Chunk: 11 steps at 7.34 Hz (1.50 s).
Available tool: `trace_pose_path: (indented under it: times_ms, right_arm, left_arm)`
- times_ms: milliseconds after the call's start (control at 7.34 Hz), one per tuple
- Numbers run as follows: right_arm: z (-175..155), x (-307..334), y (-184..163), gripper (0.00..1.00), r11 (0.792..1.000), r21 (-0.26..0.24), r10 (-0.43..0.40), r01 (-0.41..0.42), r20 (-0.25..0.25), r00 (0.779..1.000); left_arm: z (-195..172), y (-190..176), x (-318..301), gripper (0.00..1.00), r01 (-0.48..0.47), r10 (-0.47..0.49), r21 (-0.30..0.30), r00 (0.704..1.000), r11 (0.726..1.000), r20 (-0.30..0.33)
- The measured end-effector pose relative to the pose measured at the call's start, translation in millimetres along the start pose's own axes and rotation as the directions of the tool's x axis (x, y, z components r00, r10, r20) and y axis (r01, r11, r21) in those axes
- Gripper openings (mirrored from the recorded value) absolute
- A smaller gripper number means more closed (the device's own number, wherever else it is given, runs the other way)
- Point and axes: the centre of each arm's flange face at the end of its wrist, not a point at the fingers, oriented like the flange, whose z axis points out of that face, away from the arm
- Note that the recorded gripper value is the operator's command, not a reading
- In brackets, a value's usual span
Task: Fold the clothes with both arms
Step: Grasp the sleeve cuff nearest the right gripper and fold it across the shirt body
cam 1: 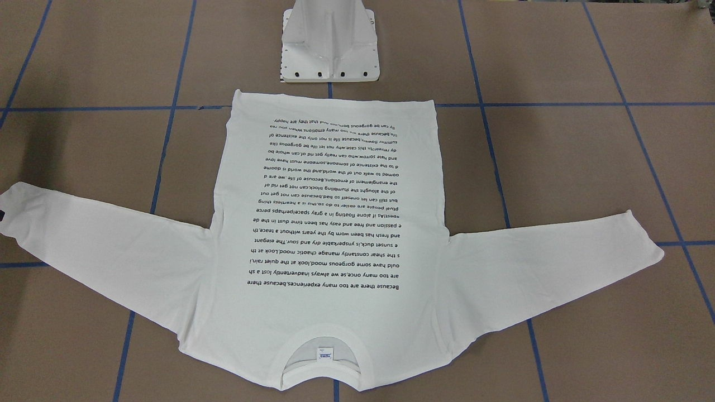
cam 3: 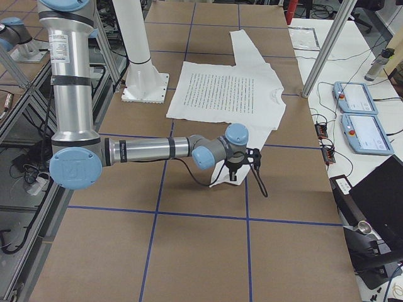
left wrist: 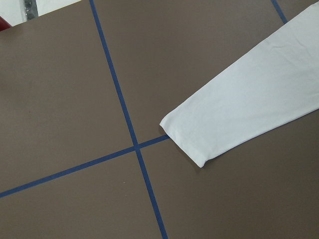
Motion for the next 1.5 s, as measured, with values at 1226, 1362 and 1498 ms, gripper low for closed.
trace_pose_path:
  times_ms: [1226, 1362, 1498]
  right_arm:
    - [-166.2, -484.0, -107.0, 0.00, 0.988, 0.018, 0.156, -0.156, -0.164, 0.974]
    - [-145.4, -534.0, -115.8, 0.00, 0.986, 0.038, 0.166, -0.163, -0.156, 0.974]
    - [-112.3, -580.4, -118.2, 0.00, 0.983, 0.072, 0.178, -0.169, -0.135, 0.975]
  left_arm:
    - [6.3, 1.4, -5.8, 1.00, 0.012, -0.013, -0.012, 1.000, 1.000, -0.001]
    - [6.5, 1.7, -6.0, 1.00, 0.013, -0.013, -0.012, 1.000, 1.000, -0.001]
    - [6.6, 1.9, -6.1, 1.00, 0.013, -0.013, -0.012, 1.000, 1.000, -0.001]
